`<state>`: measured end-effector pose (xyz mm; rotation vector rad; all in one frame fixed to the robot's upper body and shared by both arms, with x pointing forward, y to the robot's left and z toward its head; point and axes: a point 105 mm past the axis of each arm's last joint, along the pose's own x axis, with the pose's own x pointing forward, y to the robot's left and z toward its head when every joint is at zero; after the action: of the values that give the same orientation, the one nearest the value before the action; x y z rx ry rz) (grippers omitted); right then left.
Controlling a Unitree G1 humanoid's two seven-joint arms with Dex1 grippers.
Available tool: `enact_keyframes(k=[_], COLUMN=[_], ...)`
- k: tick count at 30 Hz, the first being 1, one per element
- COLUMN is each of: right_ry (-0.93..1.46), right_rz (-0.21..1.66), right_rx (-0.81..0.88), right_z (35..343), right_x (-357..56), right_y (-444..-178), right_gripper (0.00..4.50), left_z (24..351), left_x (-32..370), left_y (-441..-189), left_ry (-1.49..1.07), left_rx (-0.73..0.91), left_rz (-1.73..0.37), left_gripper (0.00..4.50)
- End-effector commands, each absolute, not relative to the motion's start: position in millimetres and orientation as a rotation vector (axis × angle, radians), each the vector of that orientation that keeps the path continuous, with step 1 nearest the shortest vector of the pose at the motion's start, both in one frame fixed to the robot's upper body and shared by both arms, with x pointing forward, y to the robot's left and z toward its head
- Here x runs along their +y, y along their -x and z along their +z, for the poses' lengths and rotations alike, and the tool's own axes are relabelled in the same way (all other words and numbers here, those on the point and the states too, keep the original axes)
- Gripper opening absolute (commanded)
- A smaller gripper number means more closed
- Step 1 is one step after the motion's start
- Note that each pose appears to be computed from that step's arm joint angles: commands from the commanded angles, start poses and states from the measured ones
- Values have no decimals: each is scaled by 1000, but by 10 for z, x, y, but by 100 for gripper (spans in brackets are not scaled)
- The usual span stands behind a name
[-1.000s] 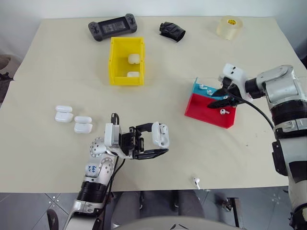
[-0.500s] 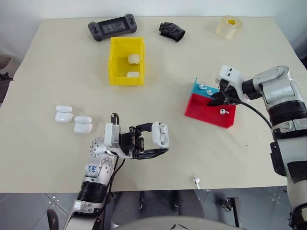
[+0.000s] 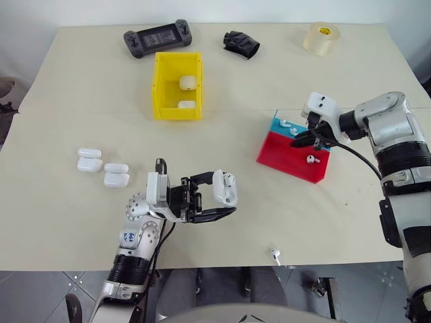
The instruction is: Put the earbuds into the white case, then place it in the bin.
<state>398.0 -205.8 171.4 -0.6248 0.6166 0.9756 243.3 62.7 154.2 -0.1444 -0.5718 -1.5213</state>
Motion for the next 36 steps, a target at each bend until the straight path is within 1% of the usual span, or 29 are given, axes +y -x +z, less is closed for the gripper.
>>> enact_keyframes(k=[1, 8, 10, 14, 22, 26, 30, 32, 36], right_ry=[636, 638, 643, 642, 692, 709, 783, 842, 873], right_rz=[993, 1004, 1030, 1024, 1099, 1154, 1253, 1321, 1351], right_rx=[597, 601, 604, 589, 599, 575, 514, 497, 513], right_z=[1783, 1760, 1753, 1761, 1717, 1728, 1717, 1684, 1612], right_x=[-2055, -2052, -2042, -2039, -2048, -2004, -1964, -1968, -2012], right_y=[-3963, -3947, -3915, -3920, -3822, -3761, -3630, -3521, -3409], right_gripper=[34, 34, 0, 0, 0, 0, 0, 0, 0], left_z=[1648, 1657, 1656, 1662, 1679, 1683, 1686, 1688, 1689], left_x=[637, 634, 634, 632, 628, 630, 634, 638, 642], left_y=[-2395, -2396, -2395, -2395, -2391, -2390, -2393, -2392, -2391], left_ry=[117, 117, 118, 117, 116, 116, 115, 115, 115], left_rx=[-620, -619, -618, -619, -618, -618, -616, -616, -614], left_rz=[-1528, -1530, -1530, -1530, -1532, -1531, -1527, -1525, -1522], left_gripper=[293, 293, 293, 293, 293, 293, 293, 293, 293])
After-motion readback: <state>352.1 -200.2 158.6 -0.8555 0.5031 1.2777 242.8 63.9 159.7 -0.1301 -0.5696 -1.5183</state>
